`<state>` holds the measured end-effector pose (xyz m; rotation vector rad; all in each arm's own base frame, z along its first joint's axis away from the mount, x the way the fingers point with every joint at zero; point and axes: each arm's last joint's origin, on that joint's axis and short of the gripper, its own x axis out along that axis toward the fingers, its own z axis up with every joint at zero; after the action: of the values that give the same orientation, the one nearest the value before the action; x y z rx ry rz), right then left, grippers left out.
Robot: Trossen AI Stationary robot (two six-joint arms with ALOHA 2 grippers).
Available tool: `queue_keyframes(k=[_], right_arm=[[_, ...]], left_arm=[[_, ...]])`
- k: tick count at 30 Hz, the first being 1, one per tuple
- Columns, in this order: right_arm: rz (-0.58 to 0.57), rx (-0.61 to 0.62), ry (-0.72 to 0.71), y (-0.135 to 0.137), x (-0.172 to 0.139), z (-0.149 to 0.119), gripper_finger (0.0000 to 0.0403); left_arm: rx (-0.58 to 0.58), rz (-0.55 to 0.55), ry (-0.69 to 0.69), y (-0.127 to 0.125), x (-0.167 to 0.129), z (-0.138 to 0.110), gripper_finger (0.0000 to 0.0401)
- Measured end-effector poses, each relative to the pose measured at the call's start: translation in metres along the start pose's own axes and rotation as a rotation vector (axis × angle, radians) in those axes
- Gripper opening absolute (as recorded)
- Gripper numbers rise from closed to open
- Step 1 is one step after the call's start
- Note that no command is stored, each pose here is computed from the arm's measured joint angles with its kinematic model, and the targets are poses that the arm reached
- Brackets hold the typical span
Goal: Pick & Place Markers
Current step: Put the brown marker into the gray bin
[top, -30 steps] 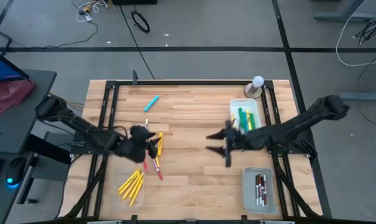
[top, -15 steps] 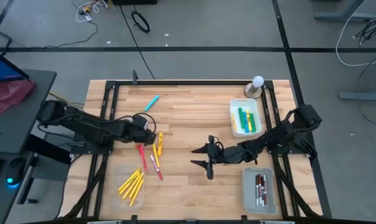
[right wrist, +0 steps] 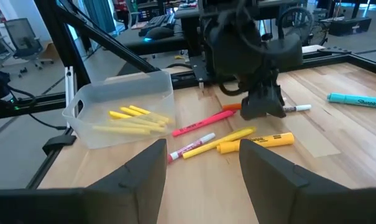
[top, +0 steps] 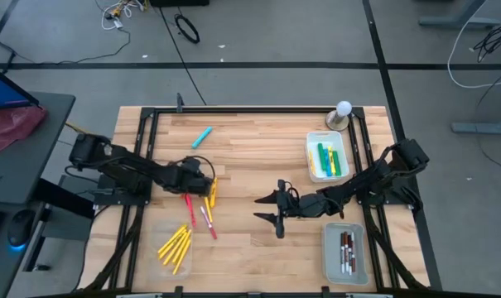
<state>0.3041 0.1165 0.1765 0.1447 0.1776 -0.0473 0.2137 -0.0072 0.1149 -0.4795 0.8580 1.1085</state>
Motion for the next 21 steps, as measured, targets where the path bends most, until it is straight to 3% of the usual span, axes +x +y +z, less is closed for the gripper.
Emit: queue_keyframes(k=[6,14,21], right_arm=[[0.001,0.002,-0.004,0.0,0.0,0.0,0.0203],[0.001,-0.016,-0.003,0.0,0.0,0.0,0.0203],[-0.004,-0.031,0.02,-0.001,-0.006,0.008,0.0203]], left_arm=[[-0.016,0.045,-0.014,-0.005,0.011,-0.007,0.0123],[-0.021,0.002,-0.078,-0.014,0.014,-0.012,0.0035],[0.002,-0.023,-0.126,-0.019,0.007,-0.015,0.0033]])
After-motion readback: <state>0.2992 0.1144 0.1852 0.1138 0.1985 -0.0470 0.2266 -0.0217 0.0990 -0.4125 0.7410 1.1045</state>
